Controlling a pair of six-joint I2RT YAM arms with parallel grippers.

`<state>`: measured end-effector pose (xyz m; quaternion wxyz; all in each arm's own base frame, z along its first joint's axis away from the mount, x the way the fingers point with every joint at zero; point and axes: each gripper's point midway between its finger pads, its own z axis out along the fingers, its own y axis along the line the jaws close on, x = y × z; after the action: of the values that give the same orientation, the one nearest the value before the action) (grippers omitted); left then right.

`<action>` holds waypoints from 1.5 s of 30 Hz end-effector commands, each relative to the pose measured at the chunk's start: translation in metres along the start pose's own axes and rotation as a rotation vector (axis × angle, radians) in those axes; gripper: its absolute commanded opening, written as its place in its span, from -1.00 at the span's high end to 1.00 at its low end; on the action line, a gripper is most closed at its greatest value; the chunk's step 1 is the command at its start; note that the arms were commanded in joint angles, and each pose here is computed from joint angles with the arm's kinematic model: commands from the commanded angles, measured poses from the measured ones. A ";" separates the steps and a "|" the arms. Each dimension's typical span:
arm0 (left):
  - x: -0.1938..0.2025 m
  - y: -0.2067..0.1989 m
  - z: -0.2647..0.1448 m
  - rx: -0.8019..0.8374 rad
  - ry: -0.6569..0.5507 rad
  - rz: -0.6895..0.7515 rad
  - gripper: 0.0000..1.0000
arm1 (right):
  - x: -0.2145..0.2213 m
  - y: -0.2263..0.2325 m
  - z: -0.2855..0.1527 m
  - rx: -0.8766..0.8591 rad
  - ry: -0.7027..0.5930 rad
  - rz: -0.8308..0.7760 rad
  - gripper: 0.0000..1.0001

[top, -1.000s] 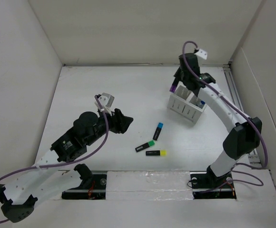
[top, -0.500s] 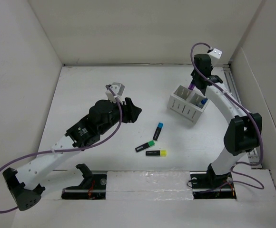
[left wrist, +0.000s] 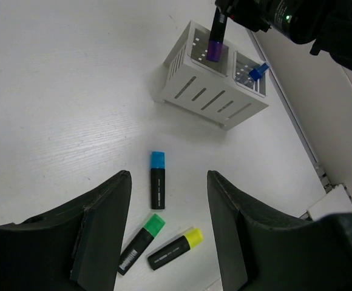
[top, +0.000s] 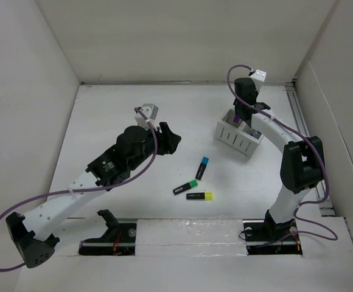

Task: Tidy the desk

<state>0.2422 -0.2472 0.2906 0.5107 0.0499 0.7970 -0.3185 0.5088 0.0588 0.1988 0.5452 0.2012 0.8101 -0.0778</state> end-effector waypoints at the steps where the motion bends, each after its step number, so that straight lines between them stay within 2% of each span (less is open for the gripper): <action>1: -0.019 -0.003 -0.010 0.008 -0.068 -0.039 0.02 | -0.009 0.009 -0.009 -0.002 -0.063 0.014 0.79; 3: -0.020 0.002 -0.012 -0.002 -0.078 -0.047 0.02 | -0.003 0.010 -0.013 0.005 -0.059 0.015 0.77; 4: -0.020 0.005 -0.013 -0.004 -0.080 -0.053 0.03 | 0.004 0.011 -0.021 0.002 -0.051 0.015 0.67; 12: -0.013 0.007 -0.016 0.004 -0.065 -0.022 0.02 | 0.008 0.018 -0.055 -0.024 -0.064 0.011 0.35; 13: -0.014 0.007 -0.017 0.006 -0.067 -0.010 0.02 | 0.006 0.019 -0.059 -0.022 -0.067 0.007 0.23; 17: -0.013 0.006 -0.014 0.017 -0.062 0.014 0.02 | 0.000 0.029 -0.079 -0.053 -0.048 0.002 -0.05; 19: -0.012 0.004 -0.014 0.028 -0.058 0.025 0.03 | -0.004 0.033 -0.095 -0.082 -0.043 0.007 -0.13; 22: -0.013 0.004 -0.015 0.036 -0.060 0.047 0.03 | 0.000 0.040 -0.119 -0.135 -0.027 -0.003 -0.14; 23: -0.013 0.004 -0.015 0.034 -0.063 0.053 0.03 | 0.002 0.041 -0.125 -0.147 -0.014 -0.002 -0.06; 24: -0.016 0.004 -0.017 0.039 -0.074 0.068 0.03 | 0.010 0.042 -0.131 -0.166 0.018 0.003 0.16; 25: -0.018 0.004 -0.017 0.039 -0.081 0.073 0.03 | 0.024 0.052 -0.141 -0.241 0.074 -0.002 0.58; 27: -0.021 0.004 -0.018 0.039 -0.099 0.090 0.03 | 0.050 0.060 -0.153 -0.302 0.158 -0.006 0.95; 28: -0.023 0.004 -0.018 0.038 -0.107 0.092 0.03 | 0.076 0.067 -0.164 -0.348 0.219 -0.041 1.00; 34: -0.015 -0.005 -0.014 0.091 -0.066 0.115 0.03 | 0.157 0.087 -0.196 -0.413 0.407 -0.085 1.00; 35: -0.014 -0.006 -0.013 0.097 -0.064 0.116 0.03 | 0.172 0.092 -0.195 -0.405 0.446 -0.094 0.89; 36: -0.013 -0.006 -0.013 0.101 -0.064 0.116 0.03 | 0.182 0.089 -0.194 -0.386 0.480 -0.112 0.70; 37: -0.013 -0.007 -0.012 0.103 -0.063 0.116 0.03 | 0.188 0.089 -0.192 -0.368 0.497 -0.119 0.28; 40: -0.011 -0.010 -0.012 0.118 -0.052 0.119 0.03 | 0.205 0.088 -0.188 -0.329 0.531 -0.136 -0.25; 42: -0.010 -0.010 -0.013 0.121 -0.050 0.115 0.03 | 0.212 0.084 -0.185 -0.298 0.544 -0.131 -0.35; 45: -0.008 -0.010 -0.011 0.126 -0.046 0.109 0.03 | 0.219 0.076 -0.182 -0.260 0.549 -0.139 -0.35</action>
<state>0.2324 -0.2419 0.3003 0.5328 0.1123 0.7728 -0.3262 0.3098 0.2427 0.0653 0.3104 0.0592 0.9479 0.0399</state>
